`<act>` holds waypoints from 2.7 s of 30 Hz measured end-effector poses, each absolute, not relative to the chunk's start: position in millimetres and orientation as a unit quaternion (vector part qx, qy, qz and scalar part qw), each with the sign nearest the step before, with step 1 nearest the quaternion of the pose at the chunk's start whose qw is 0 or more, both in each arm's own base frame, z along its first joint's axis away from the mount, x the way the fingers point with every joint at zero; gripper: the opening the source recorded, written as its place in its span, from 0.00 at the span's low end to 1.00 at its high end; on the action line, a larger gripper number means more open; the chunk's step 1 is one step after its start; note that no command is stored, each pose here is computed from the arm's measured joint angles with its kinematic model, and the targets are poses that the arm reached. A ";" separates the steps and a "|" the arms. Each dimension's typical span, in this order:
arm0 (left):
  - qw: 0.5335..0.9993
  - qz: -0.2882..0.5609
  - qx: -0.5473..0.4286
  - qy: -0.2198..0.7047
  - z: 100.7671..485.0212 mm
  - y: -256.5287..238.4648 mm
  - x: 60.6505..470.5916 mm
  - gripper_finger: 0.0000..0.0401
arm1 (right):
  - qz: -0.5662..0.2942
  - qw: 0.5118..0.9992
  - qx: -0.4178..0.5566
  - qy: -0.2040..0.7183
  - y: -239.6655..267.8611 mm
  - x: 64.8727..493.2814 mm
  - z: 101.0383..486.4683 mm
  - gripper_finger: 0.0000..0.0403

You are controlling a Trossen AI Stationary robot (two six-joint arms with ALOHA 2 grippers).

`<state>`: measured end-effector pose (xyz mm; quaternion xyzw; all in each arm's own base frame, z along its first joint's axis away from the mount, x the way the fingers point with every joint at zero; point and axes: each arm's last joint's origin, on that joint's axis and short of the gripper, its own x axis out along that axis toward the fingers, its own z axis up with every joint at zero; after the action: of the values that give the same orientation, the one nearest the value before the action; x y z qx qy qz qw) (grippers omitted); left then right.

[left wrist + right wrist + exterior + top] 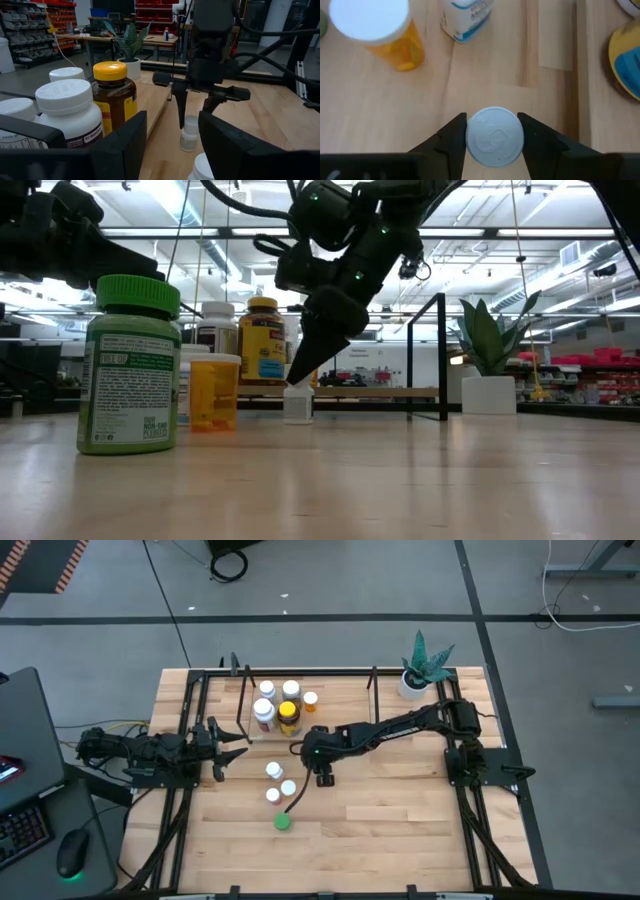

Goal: Pick and place medicine bottles onto shelf by color
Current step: Put the white small bottle on the shelf

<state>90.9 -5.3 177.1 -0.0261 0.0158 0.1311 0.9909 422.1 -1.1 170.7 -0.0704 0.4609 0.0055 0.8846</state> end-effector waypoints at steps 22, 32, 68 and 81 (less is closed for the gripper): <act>0.991 0.131 -0.026 0.016 177.2 -5.3 90.9 0.45 | -0.092 0.904 -0.063 0.412 -64.1 385.8 283.2 0.45; 0.991 0.131 -0.026 0.016 177.2 -5.3 90.9 0.47 | -0.180 0.885 -0.003 0.428 -135.3 368.4 254.5 0.44; 0.991 0.131 -0.026 0.016 177.2 -5.3 90.9 0.45 | -0.173 0.912 0.026 0.372 -157.5 359.5 224.7 0.44; 0.991 0.131 -0.026 0.016 177.2 -5.3 90.9 0.46 | -0.175 0.910 0.027 0.376 -157.8 357.0 218.8 0.44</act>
<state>90.9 -5.3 177.2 -0.0263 0.0157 0.1312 0.9909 357.0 -157.8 218.8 0.0272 0.3759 -0.1747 0.9096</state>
